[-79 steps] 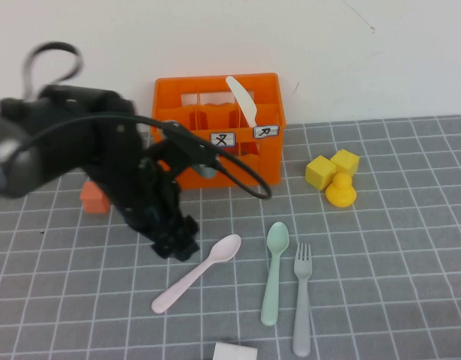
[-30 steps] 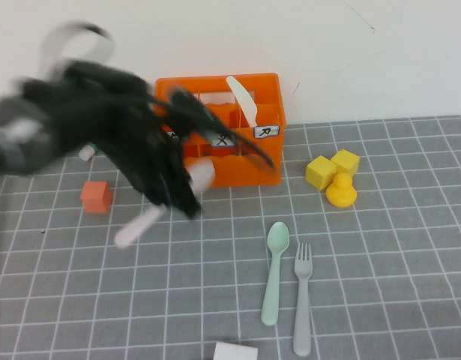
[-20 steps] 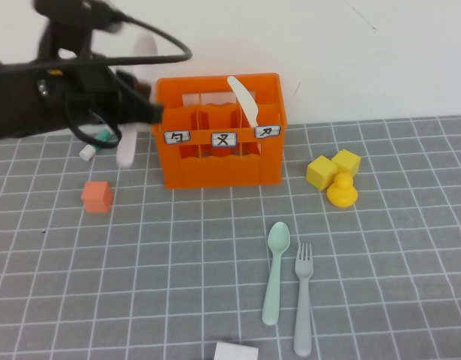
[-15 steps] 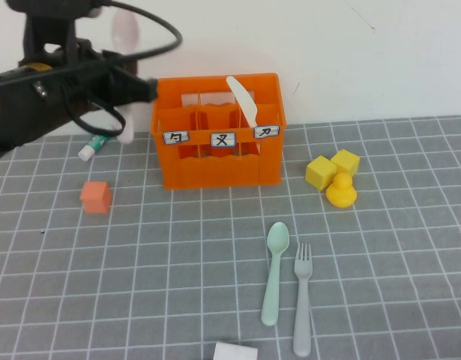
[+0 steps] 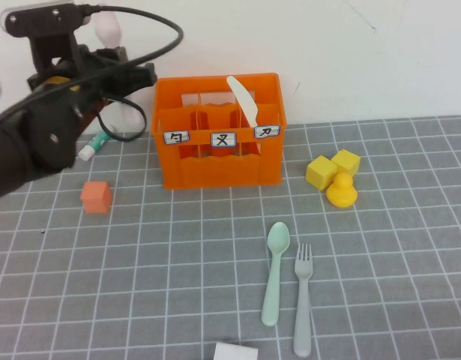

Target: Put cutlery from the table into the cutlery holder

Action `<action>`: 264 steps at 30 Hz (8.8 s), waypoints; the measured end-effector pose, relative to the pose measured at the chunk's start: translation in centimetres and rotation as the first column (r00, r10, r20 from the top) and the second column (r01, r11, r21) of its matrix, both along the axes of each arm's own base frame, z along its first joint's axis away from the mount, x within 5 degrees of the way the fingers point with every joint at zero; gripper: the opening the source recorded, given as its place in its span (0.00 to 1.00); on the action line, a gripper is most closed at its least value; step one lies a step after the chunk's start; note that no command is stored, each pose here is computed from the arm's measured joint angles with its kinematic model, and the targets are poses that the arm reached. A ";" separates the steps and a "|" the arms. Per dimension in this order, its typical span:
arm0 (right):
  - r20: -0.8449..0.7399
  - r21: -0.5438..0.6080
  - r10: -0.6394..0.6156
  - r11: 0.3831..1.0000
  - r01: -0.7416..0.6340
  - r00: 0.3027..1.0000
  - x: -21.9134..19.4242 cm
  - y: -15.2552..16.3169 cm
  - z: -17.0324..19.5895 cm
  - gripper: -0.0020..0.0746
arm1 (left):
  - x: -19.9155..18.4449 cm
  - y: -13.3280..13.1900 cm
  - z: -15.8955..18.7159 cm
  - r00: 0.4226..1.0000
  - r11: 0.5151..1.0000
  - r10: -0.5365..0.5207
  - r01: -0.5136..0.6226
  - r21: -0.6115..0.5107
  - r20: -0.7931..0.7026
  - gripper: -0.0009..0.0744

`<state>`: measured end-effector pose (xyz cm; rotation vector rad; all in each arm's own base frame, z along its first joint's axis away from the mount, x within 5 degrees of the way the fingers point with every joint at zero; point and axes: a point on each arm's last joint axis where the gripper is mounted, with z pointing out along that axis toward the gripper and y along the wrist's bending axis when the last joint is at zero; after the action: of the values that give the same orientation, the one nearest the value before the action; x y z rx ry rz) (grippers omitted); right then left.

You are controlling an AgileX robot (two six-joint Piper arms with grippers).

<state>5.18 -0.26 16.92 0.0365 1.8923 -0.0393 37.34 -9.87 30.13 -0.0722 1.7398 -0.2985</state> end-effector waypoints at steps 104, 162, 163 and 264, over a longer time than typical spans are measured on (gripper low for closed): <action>0.000 0.002 0.000 1.000 0.000 1.000 0.0 0.0 0.0 0.14 | -0.8 -18.2 -13.5 0.232 0.730 -0.230 0.683 -0.010 -0.945 0.51; 0.000 0.002 0.000 1.000 0.000 1.000 0.0 0.0 0.0 0.14 | -8.4 -3.0 4.5 0.959 0.951 -0.283 0.284 0.121 -0.030 0.12; 0.000 0.002 0.000 1.000 0.000 1.000 0.0 0.0 0.0 0.14 | -8.0 -2.8 4.6 0.961 0.956 -0.278 0.276 0.103 0.001 0.12; 0.000 0.002 0.000 1.000 0.000 1.000 0.0 0.0 0.0 0.14 | -29.2 8.4 -1.9 0.983 0.979 0.004 0.033 -0.201 0.182 0.01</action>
<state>5.18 -0.26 16.92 0.0377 1.8922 -0.0374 8.17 -1.46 28.25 -0.1755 1.5253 -0.4785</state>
